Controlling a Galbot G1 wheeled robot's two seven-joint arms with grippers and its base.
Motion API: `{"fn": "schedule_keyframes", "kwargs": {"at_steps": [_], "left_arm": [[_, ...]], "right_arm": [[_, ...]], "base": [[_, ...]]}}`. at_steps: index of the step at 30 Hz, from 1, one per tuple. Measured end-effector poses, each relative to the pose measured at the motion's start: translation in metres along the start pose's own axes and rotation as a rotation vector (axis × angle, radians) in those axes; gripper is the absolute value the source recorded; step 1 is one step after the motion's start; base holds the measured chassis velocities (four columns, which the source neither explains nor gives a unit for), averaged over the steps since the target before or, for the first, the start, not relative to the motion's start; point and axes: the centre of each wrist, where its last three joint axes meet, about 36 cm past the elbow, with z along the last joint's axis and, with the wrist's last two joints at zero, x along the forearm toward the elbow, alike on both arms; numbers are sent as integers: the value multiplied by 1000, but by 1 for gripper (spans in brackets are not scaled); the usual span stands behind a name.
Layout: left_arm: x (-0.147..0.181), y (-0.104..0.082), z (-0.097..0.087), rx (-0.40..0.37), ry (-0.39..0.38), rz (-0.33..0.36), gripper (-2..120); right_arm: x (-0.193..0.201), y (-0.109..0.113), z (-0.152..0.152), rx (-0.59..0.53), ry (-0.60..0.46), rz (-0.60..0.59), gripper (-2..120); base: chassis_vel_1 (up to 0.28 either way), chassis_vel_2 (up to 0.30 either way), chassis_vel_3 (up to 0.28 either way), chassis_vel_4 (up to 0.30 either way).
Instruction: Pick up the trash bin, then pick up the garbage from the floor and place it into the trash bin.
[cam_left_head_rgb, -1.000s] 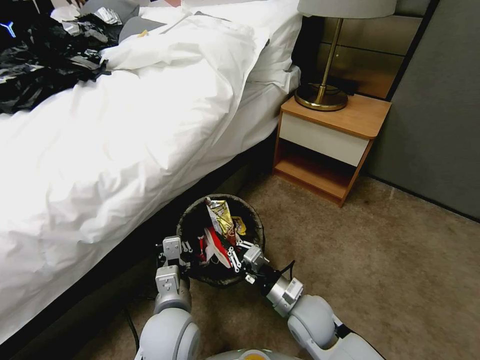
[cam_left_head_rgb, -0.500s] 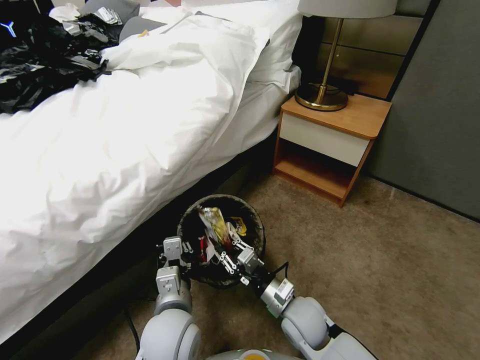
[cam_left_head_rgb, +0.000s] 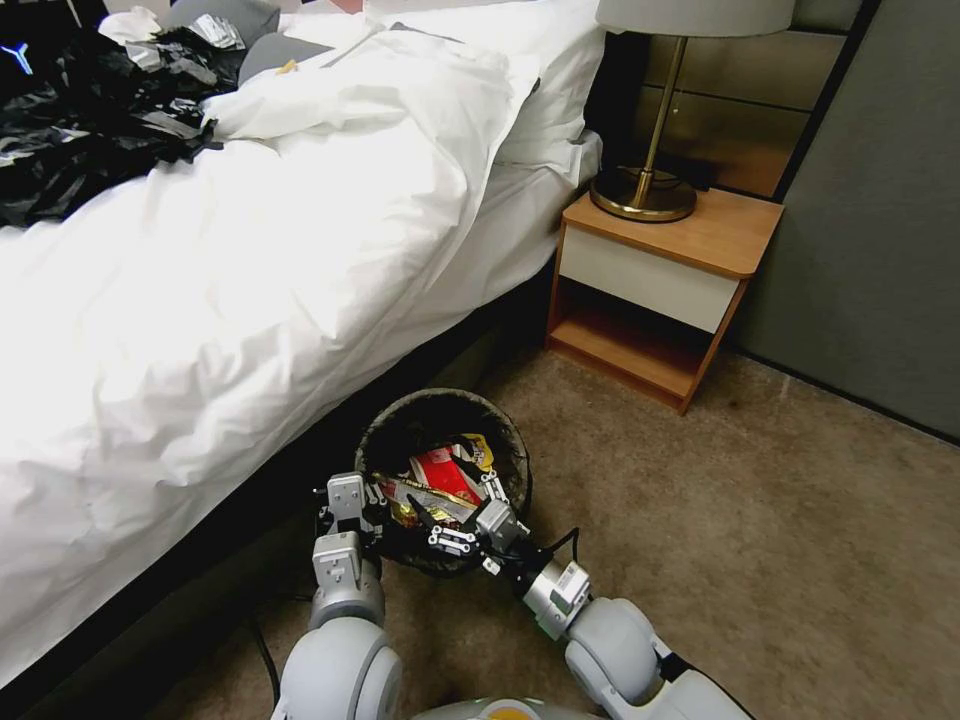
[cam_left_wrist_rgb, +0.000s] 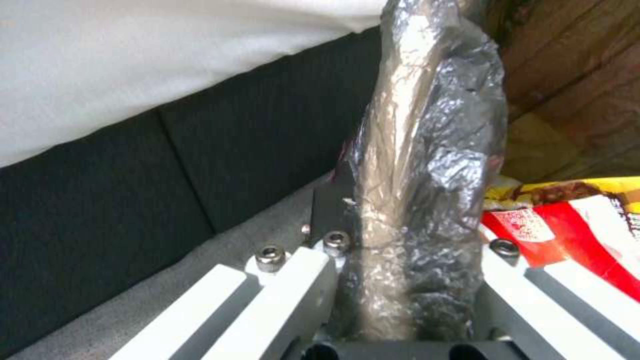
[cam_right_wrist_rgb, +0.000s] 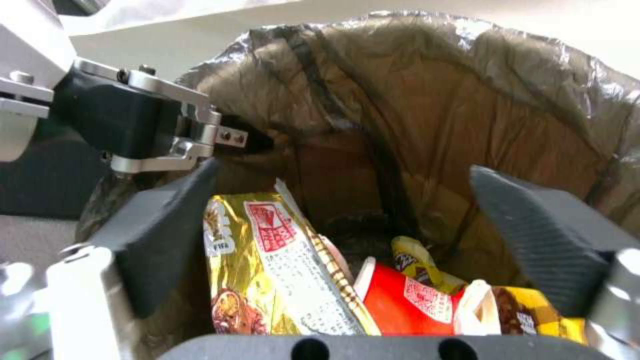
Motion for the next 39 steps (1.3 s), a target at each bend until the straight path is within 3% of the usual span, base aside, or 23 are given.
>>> {"fn": "schedule_keyframes", "kwargs": {"at_steps": [8,16,19,27,32,39], "left_arm": [[0,1,1,-5,1,2,0],[0,3,1,-7,4,-1,0],[2,4,4,-15,12,2,0],[9,10,3,-23,36,12,0],[14,16,-1,-30,57,28,0],[23,37,-19,-73,127,137,0]], "right_arm": [[0,-5,-10,13,-22,6,100],[-2,-12,-56,47,-144,84,100],[5,-20,-91,104,-224,230,100],[39,-39,-118,168,-251,482,100],[53,-44,-124,188,-264,535,100],[70,-49,-125,201,-281,622,100]], "base": [[0,0,0,0],[0,0,0,0],[0,0,0,0],[0,0,0,0],[0,0,0,0],[0,0,0,0]]}}
